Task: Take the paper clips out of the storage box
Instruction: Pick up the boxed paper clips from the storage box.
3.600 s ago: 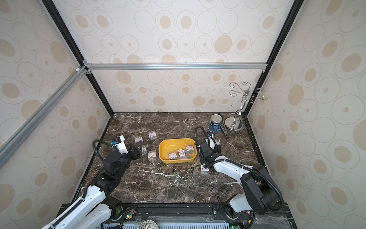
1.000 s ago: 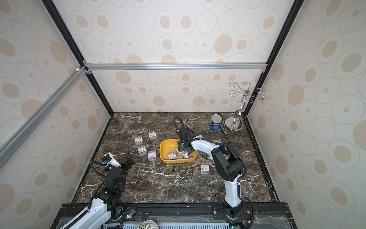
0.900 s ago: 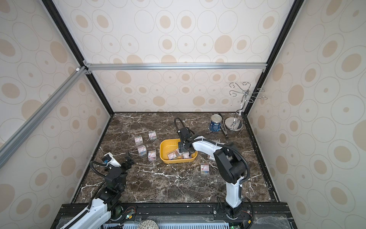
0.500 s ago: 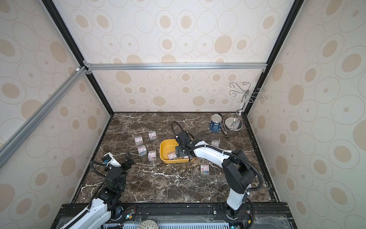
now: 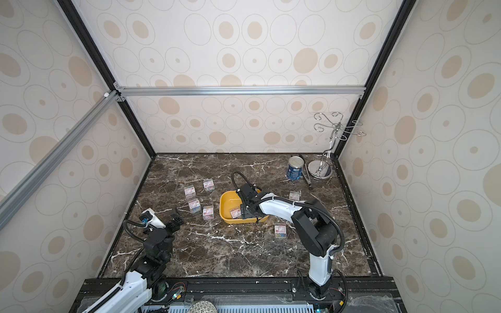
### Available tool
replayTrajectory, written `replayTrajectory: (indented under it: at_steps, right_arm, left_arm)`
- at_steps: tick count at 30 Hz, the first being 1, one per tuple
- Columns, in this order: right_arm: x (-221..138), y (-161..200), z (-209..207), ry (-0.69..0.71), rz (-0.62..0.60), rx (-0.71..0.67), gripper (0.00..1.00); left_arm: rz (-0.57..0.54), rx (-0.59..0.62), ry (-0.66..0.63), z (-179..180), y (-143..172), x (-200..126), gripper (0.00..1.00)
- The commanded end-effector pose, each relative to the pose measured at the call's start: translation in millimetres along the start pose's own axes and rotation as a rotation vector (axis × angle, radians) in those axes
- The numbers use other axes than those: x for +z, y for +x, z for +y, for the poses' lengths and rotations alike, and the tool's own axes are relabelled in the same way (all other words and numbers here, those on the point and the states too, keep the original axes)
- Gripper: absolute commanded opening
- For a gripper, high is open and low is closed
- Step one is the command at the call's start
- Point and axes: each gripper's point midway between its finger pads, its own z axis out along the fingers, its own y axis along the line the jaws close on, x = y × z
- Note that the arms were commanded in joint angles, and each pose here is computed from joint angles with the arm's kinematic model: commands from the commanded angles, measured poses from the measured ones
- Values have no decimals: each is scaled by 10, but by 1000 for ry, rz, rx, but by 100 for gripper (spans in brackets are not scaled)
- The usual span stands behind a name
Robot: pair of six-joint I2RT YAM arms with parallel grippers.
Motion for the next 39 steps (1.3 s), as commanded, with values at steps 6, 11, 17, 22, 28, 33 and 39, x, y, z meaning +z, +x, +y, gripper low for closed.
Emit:
replayTrajectory:
  at_steps: [6,11,17,22,28,33,39]
  right_arm:
    - [63,50,-27,39,34,-2,76]
    - [-97,-27,-49,24,-11,14,73]
    - [-325,-146,-40,-13,-69,29,68]
    - [-475,-201,-55,-37,-111,41,65]
    - [-578,-208,-60,-69,-142,48,64]
    - [-643,-242,-28,-103,-174,45,64]
    - [-715,-269,28,-126,-189,35,62]
  left_arm:
    - [-16,-27,-22,21,-59,5,100]
    - [-18,-29,-21,17,-64,5,100]
    - [-17,-27,-24,25,-59,6,100]
    - [-16,-27,-24,24,-60,6,100]
    - [-16,-28,-25,26,-57,5,100]
    - [-15,-28,-25,25,-59,6,100]
    - [-16,-28,-27,27,-60,6,100]
